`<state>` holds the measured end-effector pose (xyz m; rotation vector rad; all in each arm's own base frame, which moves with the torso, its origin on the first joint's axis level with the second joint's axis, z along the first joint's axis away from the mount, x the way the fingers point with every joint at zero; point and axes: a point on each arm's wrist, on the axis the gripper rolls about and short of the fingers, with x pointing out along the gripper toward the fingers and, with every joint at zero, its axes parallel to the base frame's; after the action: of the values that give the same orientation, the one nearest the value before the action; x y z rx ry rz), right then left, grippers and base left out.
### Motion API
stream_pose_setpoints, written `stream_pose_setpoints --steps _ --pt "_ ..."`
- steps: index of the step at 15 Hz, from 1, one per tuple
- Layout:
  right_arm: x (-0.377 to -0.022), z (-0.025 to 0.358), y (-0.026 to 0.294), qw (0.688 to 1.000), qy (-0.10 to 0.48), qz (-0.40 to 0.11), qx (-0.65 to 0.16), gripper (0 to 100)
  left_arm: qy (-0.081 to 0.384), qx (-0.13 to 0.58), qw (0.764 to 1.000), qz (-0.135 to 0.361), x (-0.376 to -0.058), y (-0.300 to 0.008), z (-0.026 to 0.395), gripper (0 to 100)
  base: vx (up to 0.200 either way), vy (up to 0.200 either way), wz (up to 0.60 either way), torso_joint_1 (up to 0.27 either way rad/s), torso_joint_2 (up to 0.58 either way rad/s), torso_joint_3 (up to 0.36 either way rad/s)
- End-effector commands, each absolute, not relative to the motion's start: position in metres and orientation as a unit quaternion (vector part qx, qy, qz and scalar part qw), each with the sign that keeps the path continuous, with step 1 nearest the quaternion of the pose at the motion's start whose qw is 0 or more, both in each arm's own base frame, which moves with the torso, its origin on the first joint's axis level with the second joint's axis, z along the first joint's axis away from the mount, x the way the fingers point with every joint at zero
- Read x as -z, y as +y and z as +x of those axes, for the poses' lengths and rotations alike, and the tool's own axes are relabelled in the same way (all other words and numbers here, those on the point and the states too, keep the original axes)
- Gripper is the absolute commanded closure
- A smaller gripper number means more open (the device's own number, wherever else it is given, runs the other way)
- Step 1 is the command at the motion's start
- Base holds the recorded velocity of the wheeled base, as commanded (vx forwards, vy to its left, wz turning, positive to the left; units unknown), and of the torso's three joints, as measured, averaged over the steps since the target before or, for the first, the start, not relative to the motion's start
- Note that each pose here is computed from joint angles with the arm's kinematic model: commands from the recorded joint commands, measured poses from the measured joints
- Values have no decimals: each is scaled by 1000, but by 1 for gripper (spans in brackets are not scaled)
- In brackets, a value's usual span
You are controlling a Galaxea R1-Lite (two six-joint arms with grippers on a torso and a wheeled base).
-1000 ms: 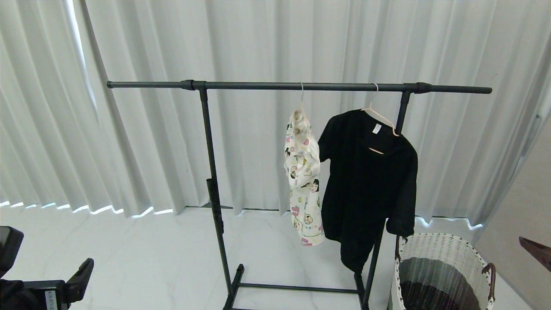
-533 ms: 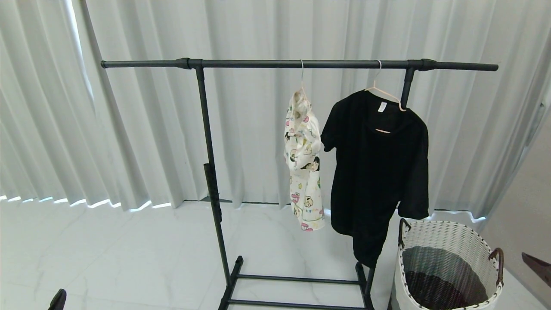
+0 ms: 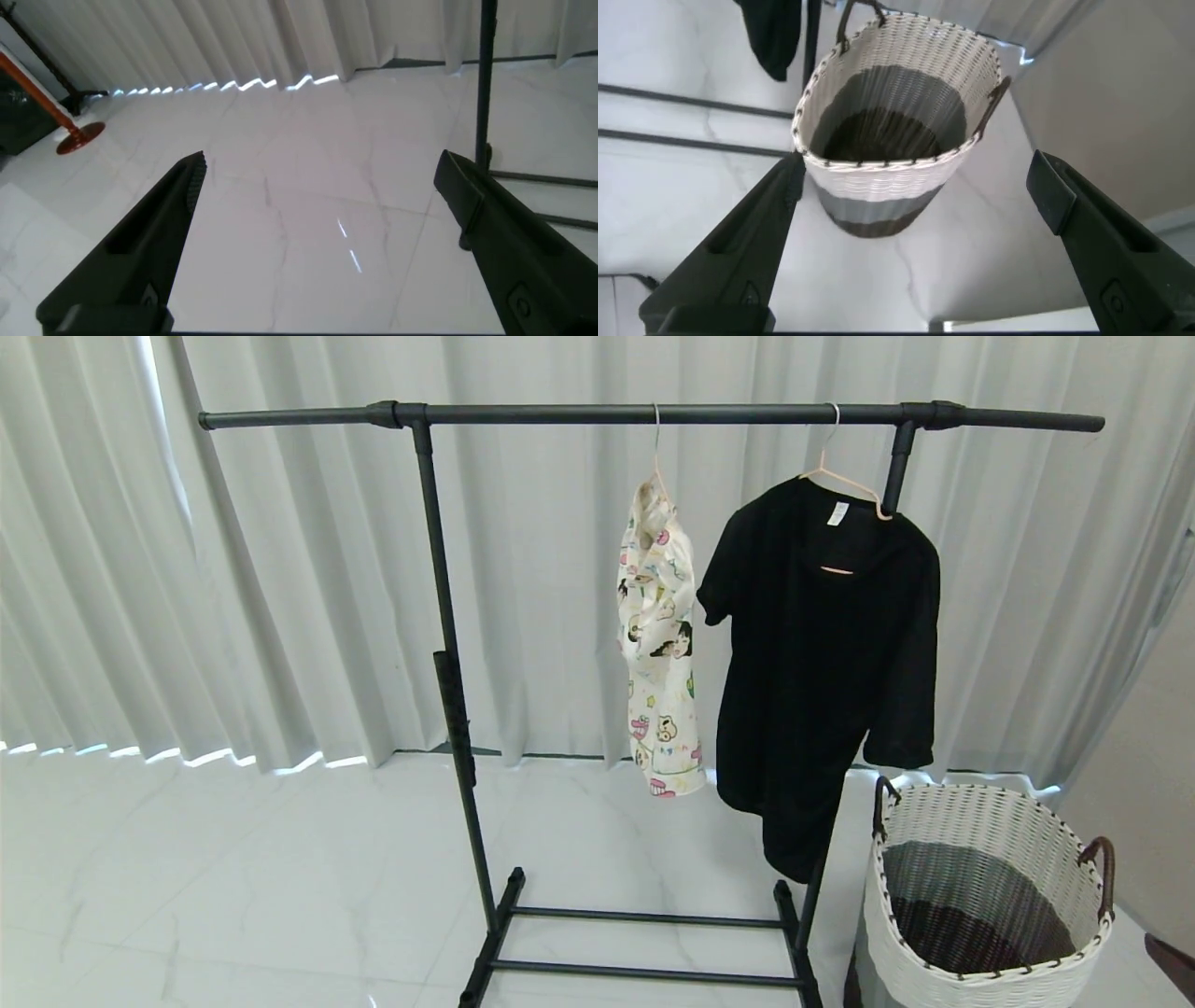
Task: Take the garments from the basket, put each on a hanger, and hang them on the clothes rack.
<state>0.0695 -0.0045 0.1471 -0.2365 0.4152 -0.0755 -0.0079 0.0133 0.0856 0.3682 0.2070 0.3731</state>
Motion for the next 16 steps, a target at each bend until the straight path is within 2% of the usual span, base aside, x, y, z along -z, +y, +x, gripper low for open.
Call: stream_pose_setpoints --steps 1,2,3,4,6,7,8,10,11,13,14,15,16 --pt "-134 49 -4 978 171 -111 42 0 53 -193 967 155 -83 15 -17 0 0 0 0 -76 154 144" --pt "-130 44 -4 980 161 -104 45 0 52 -195 968 150 -83 15 -17 0 0 0 0 -56 85 95" --pt "-119 27 -3 990 113 -58 55 0 52 -196 968 147 -83 15 -17 0 0 0 0 -27 56 32" --pt "-114 17 -3 994 83 -41 59 0 52 -194 968 150 -83 15 -17 0 0 0 0 0 0 0" --pt "-88 -18 -1 997 -21 -30 64 0 51 -195 970 139 -83 15 -17 0 0 0 0 0 0 0" --pt "-82 -19 -3 996 5 -19 92 0 49 -192 971 136 -83 15 -17 0 0 0 0 0 0 0" --pt "-81 -23 -5 993 -23 -4 113 0 45 -191 974 111 -82 15 -17 0 0 0 0 0 0 0" --pt "-81 -24 -5 993 -28 18 114 0 29 -171 985 15 -81 14 -16 0 0 0 0 0 0 0" --pt "-81 -24 -5 993 -28 15 114 0 25 -162 986 -10 -81 13 -16 0 0 0 0 0 0 0" --pt "-81 -24 -5 993 -27 3 112 0 26 -130 991 -12 -81 12 -16 0 0 0 0 0 0 0" --pt "-81 -24 -5 993 -26 8 112 0 30 -86 996 7 -81 10 -15 0 0 0 0 0 0 0" --pt "-81 -24 -5 993 -28 12 114 0 32 -22 998 52 -81 7 -15 0 0 0 0 0 0 0" --pt "-81 -24 -5 993 -27 5 113 0 28 54 997 57 -81 4 -15 0 0 0 0 0 0 0"
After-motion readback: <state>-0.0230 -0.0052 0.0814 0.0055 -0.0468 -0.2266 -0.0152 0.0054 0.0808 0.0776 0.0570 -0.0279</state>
